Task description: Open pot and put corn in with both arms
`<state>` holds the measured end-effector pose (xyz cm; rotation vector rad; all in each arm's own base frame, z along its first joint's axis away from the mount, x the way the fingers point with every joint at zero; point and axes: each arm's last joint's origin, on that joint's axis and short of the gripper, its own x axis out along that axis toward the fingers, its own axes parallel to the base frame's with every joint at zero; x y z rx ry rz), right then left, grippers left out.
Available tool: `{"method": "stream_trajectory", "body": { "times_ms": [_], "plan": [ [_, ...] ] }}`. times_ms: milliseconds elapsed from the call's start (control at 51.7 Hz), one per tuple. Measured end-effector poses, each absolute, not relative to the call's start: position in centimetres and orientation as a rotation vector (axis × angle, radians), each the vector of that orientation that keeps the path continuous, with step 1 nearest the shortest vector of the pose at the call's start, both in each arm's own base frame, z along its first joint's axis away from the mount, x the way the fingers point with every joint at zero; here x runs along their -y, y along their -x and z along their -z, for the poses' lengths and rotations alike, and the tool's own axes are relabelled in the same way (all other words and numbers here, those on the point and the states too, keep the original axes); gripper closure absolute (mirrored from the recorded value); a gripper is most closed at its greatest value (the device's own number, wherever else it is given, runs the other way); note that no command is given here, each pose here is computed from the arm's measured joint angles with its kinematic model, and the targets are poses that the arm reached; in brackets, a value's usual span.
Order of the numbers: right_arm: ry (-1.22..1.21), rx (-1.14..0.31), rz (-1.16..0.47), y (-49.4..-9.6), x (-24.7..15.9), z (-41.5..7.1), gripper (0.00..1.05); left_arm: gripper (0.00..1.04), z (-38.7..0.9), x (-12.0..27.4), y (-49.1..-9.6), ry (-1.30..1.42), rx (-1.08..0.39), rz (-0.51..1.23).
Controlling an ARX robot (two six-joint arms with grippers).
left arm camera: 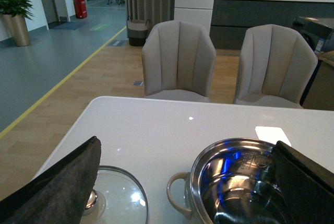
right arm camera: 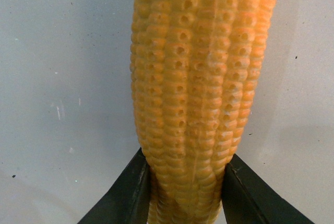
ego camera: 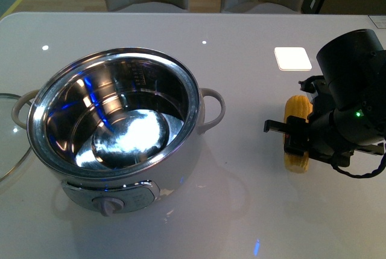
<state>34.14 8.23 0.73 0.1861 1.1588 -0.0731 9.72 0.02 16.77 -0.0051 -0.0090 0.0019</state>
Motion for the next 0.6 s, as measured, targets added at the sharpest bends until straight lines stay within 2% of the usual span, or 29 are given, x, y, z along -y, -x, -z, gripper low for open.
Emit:
{"method": "stream_trajectory", "body": {
  "times_ms": [155,290,464,600],
  "plan": [
    [-0.224,-1.152,0.064,-33.2,-7.9,-1.3,0.86,0.07,-16.8,0.0,-9.7,0.005,0.009,-0.002],
    [-0.247,-1.064,0.042,-32.3,-7.7,-3.9,0.90,0.07,-16.8,0.0,-9.7,0.005,0.009,-0.002],
    [-0.299,-0.886,-0.104,-31.6,-9.1,-9.6,0.91,0.07,-16.8,0.0,-9.7,0.005,0.009,-0.002],
    [-0.330,-0.820,-0.218,-30.8,-10.9,-12.5,0.91,0.07,-16.8,0.0,-9.7,0.005,0.009,-0.002]
  ]
}}
